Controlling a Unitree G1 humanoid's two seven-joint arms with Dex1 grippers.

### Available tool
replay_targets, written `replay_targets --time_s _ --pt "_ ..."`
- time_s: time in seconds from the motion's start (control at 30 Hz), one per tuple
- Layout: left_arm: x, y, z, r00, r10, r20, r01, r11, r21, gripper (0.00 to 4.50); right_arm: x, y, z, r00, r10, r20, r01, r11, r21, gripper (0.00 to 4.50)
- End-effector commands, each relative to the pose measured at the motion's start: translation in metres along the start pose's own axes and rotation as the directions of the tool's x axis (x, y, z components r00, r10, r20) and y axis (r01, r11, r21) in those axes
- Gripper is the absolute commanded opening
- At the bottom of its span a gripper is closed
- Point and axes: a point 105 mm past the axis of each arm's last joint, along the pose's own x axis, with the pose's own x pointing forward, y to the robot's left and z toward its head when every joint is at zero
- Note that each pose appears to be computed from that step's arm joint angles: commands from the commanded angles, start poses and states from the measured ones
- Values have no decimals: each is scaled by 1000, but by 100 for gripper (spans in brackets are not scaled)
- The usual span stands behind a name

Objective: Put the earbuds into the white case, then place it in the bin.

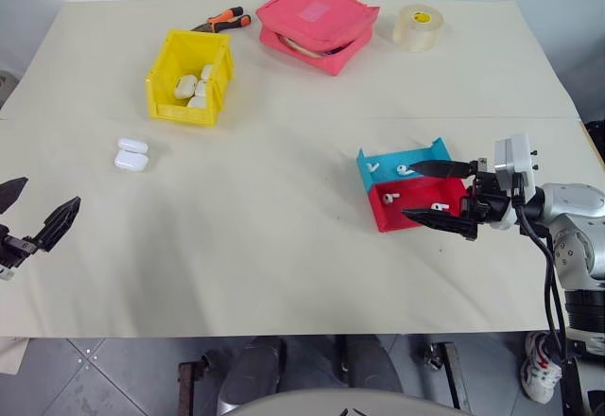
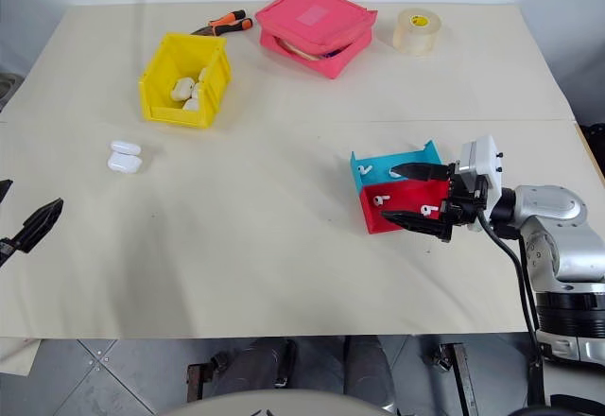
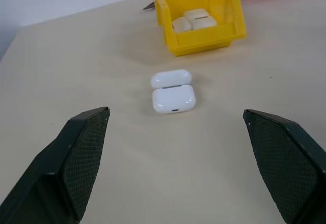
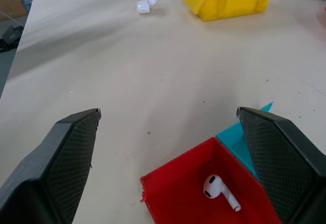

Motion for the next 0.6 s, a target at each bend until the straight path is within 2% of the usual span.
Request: replay_targets --time_s 0.03,0.3,0.5,0.6 --pt "2 9 11 997 76 9 -76 997 27 447 1 1 9 1000 13 11 -13 999 -34 450" --pt "5 0 17 995 92 25 -93 995 46 447 8 -3 12 999 48 23 -47 998 -38 450" --pt "-31 -12 6 991 117 -70 -124 987 -106 447 18 -12 16 995 96 26 -94 994 -51 450" --pt "-53 -14 1 981 161 -108 -172 980 -104 447 21 -17 17 993 118 19 -117 992 -55 450"
